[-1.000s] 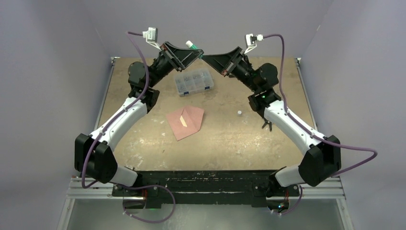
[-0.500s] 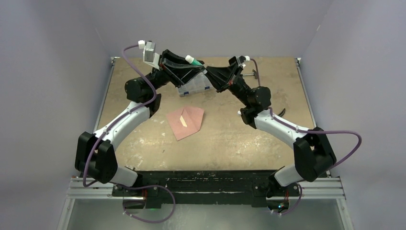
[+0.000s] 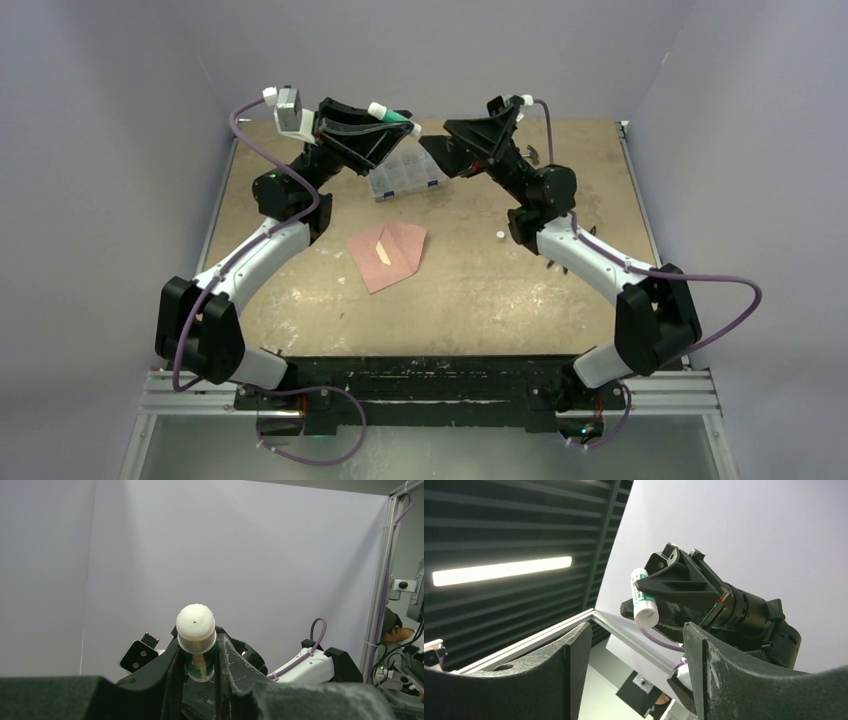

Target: Place the letter into the envelope and seal it

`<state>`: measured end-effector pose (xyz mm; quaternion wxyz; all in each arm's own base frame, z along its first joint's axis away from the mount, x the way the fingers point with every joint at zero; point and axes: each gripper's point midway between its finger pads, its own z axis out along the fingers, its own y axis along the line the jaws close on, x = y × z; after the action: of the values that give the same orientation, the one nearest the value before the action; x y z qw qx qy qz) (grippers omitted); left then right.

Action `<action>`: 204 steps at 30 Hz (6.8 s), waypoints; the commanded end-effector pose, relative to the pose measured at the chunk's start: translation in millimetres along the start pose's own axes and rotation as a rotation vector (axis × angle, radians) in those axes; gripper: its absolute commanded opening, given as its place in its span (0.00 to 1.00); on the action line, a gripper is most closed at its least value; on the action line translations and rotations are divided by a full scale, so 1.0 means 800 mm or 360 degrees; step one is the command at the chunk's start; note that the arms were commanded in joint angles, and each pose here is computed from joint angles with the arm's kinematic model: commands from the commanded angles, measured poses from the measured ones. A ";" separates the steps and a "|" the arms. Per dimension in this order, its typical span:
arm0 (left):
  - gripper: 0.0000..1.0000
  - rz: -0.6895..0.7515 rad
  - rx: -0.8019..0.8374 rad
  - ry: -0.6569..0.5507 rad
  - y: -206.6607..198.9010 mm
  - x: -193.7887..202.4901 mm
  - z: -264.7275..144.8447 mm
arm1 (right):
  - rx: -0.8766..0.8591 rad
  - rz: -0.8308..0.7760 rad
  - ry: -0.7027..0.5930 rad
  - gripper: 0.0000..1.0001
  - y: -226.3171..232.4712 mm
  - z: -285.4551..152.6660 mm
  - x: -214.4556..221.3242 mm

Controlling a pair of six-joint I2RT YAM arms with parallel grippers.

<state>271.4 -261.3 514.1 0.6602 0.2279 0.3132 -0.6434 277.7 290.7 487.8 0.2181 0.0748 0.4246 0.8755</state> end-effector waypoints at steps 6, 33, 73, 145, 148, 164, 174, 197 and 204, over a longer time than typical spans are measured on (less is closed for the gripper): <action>0.00 -0.0037 0.0109 -0.0167 -0.019 -0.029 0.007 | -0.0030 -0.0148 0.0212 0.69 0.011 0.030 0.026; 0.00 -0.0036 0.0078 -0.0119 -0.008 -0.015 0.004 | -0.0210 -0.0055 0.0311 0.33 0.018 0.043 0.037; 0.55 -0.0290 -0.0115 0.0370 0.014 -0.024 -0.032 | 0.0187 -0.0114 0.0241 0.04 -0.032 0.020 0.017; 0.00 0.0290 -0.0471 0.0280 0.055 0.013 -0.058 | 0.0118 -0.0076 0.0216 0.45 -0.032 0.051 0.011; 0.00 0.0302 -0.0466 0.0261 0.052 0.008 -0.057 | 0.0125 -0.0067 0.0200 0.52 -0.034 0.047 0.011; 0.00 0.0285 -0.0372 0.0211 0.034 0.000 -0.051 | 0.0097 -0.0002 0.0183 0.36 -0.038 0.038 0.010; 0.00 0.0253 -0.0293 0.0224 0.026 0.006 -0.049 | 0.0116 0.0010 0.0193 0.39 -0.040 0.041 0.009; 0.00 0.0233 -0.0404 0.0222 0.053 0.010 -0.049 | 0.0055 -0.0074 0.0322 0.05 -0.030 0.056 0.020; 0.71 0.0236 -0.0550 0.0256 0.061 0.004 -0.057 | 0.0202 -0.0094 0.0281 0.00 -0.061 0.050 0.013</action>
<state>313.3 -235.0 465.9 0.7008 0.1947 0.4392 -0.5274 308.8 353.1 457.5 0.1738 0.0279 0.5023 0.8466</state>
